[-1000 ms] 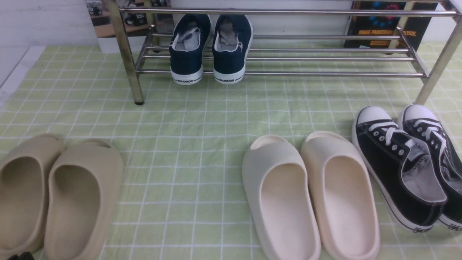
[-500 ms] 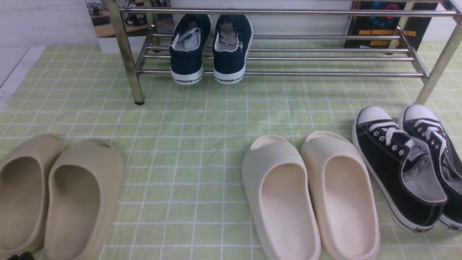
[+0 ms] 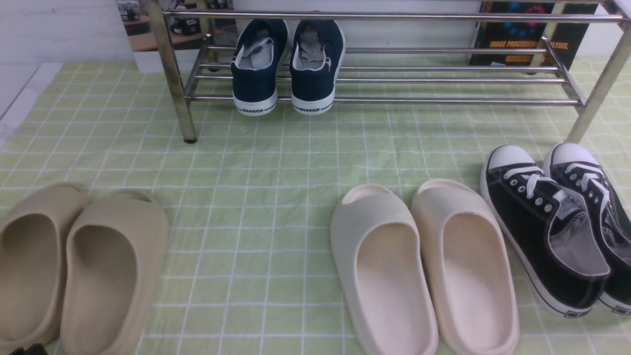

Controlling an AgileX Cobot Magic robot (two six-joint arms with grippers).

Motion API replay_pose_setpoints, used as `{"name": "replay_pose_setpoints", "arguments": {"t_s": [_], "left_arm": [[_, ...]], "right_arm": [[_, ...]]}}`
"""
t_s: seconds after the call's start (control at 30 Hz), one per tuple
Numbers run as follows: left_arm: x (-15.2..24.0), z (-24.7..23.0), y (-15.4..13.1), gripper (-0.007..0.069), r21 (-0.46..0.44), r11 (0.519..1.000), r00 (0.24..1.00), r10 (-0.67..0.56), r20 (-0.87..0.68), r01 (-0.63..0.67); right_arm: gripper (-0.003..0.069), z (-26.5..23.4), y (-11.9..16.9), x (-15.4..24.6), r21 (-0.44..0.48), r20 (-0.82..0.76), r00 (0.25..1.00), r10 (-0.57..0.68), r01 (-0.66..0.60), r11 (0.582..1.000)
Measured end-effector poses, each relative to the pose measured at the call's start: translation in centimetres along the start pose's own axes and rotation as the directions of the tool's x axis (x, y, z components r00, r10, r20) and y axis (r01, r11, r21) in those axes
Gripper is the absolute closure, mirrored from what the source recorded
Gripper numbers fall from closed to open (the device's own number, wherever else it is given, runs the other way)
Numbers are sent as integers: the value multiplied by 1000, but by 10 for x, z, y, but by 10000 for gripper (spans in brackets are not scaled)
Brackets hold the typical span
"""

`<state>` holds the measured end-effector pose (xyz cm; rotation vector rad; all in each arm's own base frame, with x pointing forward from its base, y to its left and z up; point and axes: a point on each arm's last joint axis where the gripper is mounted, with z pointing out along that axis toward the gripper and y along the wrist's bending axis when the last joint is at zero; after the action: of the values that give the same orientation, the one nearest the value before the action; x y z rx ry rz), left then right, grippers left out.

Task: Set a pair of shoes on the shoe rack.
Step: Use the right arm to grab the shoe closest to it

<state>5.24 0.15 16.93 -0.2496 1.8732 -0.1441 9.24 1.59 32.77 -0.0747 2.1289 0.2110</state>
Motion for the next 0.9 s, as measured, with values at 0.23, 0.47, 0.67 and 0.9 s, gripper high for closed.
{"name": "replay_pose_setpoints", "arguments": {"t_s": [0.23, 0.47, 0.67, 0.9], "left_arm": [[0, 0, 0, 479, 0, 1000, 1000, 0, 0, 0], [0, 0, 0, 479, 0, 1000, 1000, 0, 0, 0], [0, 0, 0, 477, 0, 1000, 1000, 0, 0, 0], [0, 0, 0, 470, 0, 1000, 1000, 0, 0, 0]], "right_arm": [[662, 36, 2, -41, -30, -331, 928, -172, 172, 985], [651, 107, 31, -49, -86, -538, 779, -322, 330, 940], [532, 171, 33, -33, -6, -672, 697, -248, 330, 944], [234, 228, 34, -3, -21, -747, 620, -241, 340, 940]]}}
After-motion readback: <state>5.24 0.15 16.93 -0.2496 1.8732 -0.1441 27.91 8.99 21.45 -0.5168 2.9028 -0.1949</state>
